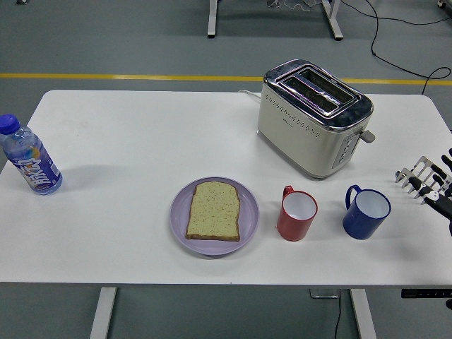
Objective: Pick up the cup,pour liquid into bread,place the cup on the desk
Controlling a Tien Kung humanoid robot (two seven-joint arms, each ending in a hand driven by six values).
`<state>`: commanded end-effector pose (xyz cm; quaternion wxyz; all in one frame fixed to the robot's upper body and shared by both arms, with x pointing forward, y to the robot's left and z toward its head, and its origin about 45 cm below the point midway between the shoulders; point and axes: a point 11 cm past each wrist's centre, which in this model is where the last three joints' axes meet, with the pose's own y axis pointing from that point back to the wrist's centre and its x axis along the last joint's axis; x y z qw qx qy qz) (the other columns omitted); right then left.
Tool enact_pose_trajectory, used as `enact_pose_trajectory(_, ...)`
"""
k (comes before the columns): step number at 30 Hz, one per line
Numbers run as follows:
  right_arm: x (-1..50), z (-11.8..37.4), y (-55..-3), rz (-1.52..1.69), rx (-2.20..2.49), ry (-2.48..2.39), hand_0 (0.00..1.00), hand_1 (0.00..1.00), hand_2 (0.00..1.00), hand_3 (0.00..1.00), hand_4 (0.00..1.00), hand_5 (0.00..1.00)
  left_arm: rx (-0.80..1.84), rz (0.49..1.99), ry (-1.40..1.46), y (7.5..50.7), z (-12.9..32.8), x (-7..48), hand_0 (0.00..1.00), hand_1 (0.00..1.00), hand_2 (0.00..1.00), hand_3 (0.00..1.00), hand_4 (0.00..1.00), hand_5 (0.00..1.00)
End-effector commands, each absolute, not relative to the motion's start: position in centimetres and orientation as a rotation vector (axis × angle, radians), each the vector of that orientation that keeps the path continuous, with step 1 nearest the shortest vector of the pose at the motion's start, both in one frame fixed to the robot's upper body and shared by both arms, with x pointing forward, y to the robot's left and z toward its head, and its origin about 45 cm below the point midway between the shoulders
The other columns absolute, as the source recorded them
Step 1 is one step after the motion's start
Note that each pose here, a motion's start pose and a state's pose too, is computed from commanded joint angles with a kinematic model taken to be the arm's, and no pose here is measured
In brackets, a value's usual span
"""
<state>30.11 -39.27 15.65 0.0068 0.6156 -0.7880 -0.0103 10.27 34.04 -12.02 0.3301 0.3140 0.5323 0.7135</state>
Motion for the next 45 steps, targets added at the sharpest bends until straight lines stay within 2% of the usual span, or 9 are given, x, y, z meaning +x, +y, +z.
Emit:
enact_pose_trajectory(13, 29.3, 13.9, -37.8, 0.037, 1.924, -2.379, 0.969, 0.885, 0.967, 0.998, 0.998, 0.191, 0.81, 1.869, 1.391, 34.0, -12.0, 10.5, 0.69, 0.756, 0.773, 0.611, 0.396, 0.998)
enact_pose_trajectory(31, 29.0, 10.6, -35.4, 0.014, 1.93, -2.246, 0.969, 0.875, 0.958, 0.998, 0.998, 0.204, 0.806, 1.872, 1.392, 34.1, -11.9, 10.6, 0.69, 0.756, 0.773, 0.611, 0.396, 0.998)
enact_pose_trajectory(45, 28.9, 10.1, -34.7, 0.03, 1.954, -2.183, 0.97, 0.873, 0.958, 0.998, 0.998, 0.211, 0.801, 1.875, 1.39, 34.2, -11.9, 10.7, 0.69, 0.756, 0.773, 0.611, 0.396, 0.998)
